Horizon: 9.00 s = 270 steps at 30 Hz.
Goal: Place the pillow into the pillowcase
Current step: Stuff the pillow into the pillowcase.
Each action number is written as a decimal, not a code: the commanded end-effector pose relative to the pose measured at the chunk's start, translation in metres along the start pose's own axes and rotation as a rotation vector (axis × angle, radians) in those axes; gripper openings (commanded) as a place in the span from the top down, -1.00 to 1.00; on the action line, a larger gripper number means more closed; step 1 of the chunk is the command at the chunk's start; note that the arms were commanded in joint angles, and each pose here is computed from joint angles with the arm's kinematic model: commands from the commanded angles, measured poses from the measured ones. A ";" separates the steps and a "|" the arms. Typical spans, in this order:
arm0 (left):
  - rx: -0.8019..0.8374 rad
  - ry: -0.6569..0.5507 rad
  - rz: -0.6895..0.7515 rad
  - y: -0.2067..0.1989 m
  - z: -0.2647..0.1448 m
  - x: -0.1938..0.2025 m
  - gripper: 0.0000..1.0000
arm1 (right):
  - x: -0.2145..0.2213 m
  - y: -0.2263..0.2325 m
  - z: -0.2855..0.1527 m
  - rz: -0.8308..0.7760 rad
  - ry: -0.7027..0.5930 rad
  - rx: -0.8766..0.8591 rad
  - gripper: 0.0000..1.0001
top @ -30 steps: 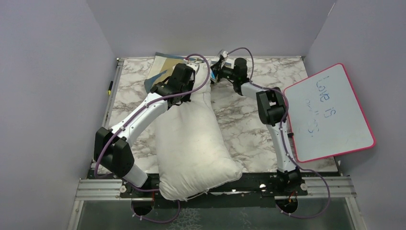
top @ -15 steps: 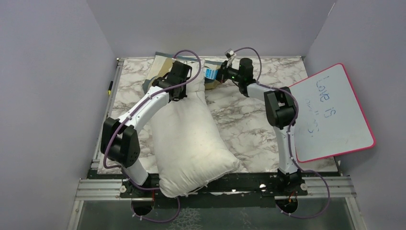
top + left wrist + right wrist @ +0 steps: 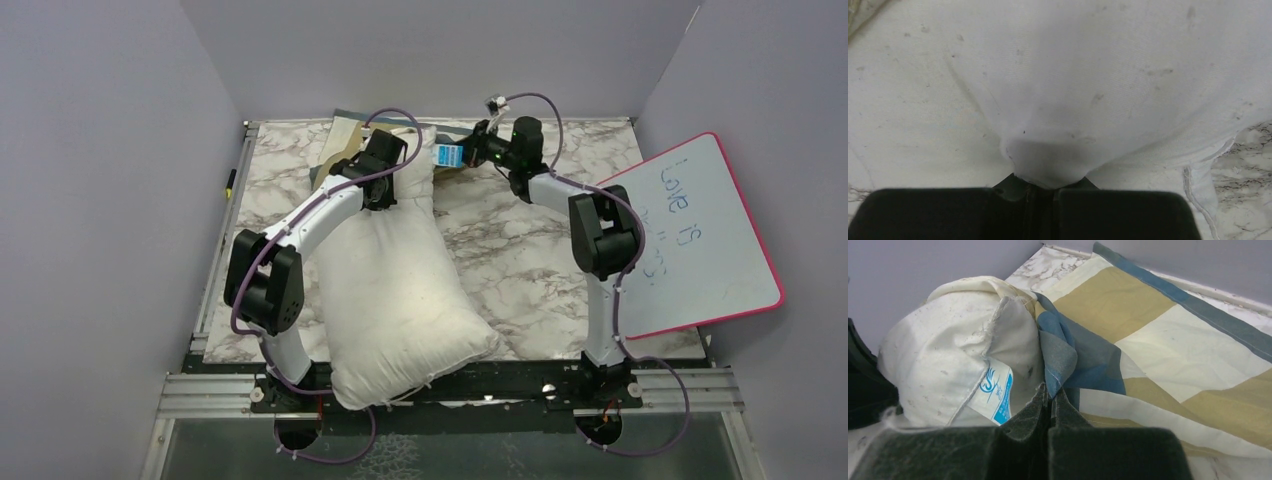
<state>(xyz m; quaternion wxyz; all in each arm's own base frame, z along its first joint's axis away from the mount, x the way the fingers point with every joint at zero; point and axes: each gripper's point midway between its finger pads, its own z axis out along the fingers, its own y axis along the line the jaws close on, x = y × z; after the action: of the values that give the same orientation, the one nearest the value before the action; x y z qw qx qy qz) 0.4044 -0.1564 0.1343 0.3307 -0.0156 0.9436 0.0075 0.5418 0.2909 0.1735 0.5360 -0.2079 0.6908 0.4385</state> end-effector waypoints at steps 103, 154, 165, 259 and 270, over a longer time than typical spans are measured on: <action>-0.142 0.016 -0.053 -0.007 0.071 -0.025 1.00 | 0.020 0.066 -0.137 -0.106 0.263 -0.235 0.99; 0.003 -0.138 0.179 -0.129 0.093 -0.059 0.90 | 0.039 0.055 -0.132 0.139 0.192 -0.106 0.99; 0.073 -0.126 -0.097 -0.146 0.118 -0.057 0.92 | 0.053 0.143 -0.124 0.001 0.301 -0.436 0.99; 0.408 -0.351 0.251 -0.139 0.093 -0.146 1.00 | 0.013 -0.085 -0.094 0.214 -0.220 0.865 0.25; 0.403 -0.353 0.229 -0.138 0.090 -0.148 1.00 | 0.014 -0.100 -0.060 0.223 -0.261 0.796 0.16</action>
<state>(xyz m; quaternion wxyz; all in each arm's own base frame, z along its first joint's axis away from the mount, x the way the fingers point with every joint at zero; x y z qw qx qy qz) 0.5671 -0.3021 0.1651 0.4824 0.1854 0.8429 -0.1499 0.5560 0.1882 0.1198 0.5827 0.1447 0.7707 0.2136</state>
